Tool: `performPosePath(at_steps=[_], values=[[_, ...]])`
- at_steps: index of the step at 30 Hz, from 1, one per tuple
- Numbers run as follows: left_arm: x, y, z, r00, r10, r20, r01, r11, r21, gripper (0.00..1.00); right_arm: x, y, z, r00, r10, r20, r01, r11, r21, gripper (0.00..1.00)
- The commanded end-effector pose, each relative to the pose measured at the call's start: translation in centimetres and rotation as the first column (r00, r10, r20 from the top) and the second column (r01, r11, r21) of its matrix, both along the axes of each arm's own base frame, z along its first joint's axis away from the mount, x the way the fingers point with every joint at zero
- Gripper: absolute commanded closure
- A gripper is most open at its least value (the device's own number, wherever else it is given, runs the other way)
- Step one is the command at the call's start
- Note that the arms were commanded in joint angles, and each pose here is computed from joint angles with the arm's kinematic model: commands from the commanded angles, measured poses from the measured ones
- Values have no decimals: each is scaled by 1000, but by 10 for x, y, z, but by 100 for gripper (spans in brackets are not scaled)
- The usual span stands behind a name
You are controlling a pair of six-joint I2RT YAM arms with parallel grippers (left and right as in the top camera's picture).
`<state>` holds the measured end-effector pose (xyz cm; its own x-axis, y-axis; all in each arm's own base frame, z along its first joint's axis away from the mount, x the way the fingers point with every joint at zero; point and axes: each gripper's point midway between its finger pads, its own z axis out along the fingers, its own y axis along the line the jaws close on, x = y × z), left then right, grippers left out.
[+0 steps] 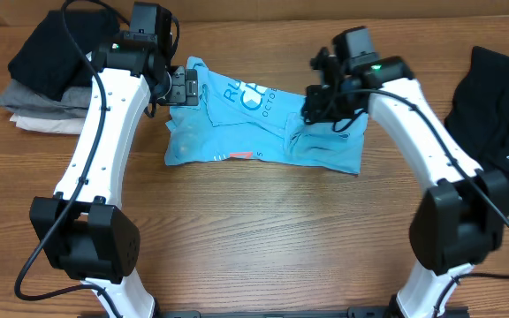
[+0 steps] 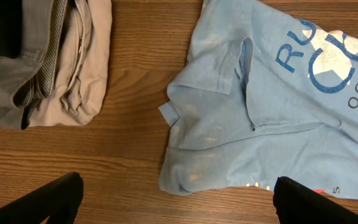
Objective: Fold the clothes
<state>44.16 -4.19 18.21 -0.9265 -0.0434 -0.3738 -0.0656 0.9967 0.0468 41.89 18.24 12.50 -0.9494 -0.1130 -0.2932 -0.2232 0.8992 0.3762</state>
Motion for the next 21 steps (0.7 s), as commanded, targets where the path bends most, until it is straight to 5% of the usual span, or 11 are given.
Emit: performPosePath(at_steps=[1, 8, 15, 21], values=[[2, 4, 10, 1000, -11, 24, 12, 1000, -2, 0, 5, 16, -15, 1000, -4, -15, 4, 1000, -4, 82], [2, 4, 10, 1000, -11, 25, 11, 1000, -2, 0, 7, 33, -21, 1000, -1, -17, 1, 1000, 11, 67], [3, 4, 10, 1000, -11, 26, 11, 1000, -2, 0, 11, -28, 11, 967, -221, -130, 222, 975, -1, 48], [3, 6, 10, 1000, -7, 27, 7, 1000, -3, 0, -1, -91, 1, 893, -385, -233, 377, 923, -81, 42]])
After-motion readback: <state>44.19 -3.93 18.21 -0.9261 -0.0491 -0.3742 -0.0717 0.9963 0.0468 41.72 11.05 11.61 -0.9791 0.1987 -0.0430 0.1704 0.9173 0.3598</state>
